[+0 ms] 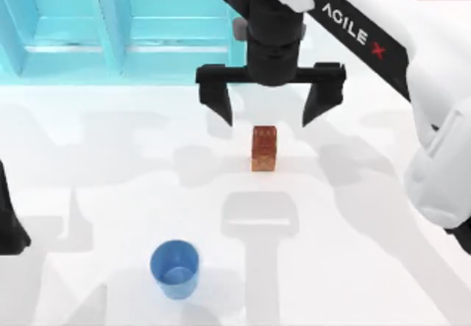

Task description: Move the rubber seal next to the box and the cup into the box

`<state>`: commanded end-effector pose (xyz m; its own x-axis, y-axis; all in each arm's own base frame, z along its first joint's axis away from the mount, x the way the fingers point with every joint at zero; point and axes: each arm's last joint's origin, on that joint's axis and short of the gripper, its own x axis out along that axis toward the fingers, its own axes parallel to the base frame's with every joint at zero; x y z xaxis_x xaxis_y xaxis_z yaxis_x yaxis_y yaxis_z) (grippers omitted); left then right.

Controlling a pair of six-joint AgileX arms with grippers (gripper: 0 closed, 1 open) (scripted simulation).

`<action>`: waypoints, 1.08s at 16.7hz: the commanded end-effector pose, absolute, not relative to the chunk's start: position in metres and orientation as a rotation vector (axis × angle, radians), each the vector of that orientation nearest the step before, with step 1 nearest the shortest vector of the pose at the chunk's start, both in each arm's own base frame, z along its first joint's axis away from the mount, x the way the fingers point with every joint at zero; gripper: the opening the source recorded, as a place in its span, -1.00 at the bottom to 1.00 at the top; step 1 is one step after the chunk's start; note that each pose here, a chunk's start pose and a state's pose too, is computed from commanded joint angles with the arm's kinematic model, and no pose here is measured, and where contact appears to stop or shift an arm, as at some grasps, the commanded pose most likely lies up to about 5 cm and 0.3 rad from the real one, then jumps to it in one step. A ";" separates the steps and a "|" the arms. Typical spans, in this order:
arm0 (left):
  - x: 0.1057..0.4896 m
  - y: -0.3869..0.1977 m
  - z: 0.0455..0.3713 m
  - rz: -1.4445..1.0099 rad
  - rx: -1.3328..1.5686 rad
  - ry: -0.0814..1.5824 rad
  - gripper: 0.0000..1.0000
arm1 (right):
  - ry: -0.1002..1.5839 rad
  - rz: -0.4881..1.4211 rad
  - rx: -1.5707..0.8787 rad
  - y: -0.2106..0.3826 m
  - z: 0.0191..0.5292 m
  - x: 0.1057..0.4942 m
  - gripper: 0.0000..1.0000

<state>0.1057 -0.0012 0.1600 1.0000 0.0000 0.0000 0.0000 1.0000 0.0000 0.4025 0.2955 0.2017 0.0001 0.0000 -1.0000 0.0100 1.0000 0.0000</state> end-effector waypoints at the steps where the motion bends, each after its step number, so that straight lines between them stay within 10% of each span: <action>1: 0.106 -0.001 0.160 0.000 0.000 0.000 1.00 | 1.571 -0.008 0.008 0.295 0.202 0.402 1.00; 18: 0.106 -0.001 0.160 0.000 0.000 0.000 1.00 | 1.571 -0.008 0.008 0.295 0.122 0.402 1.00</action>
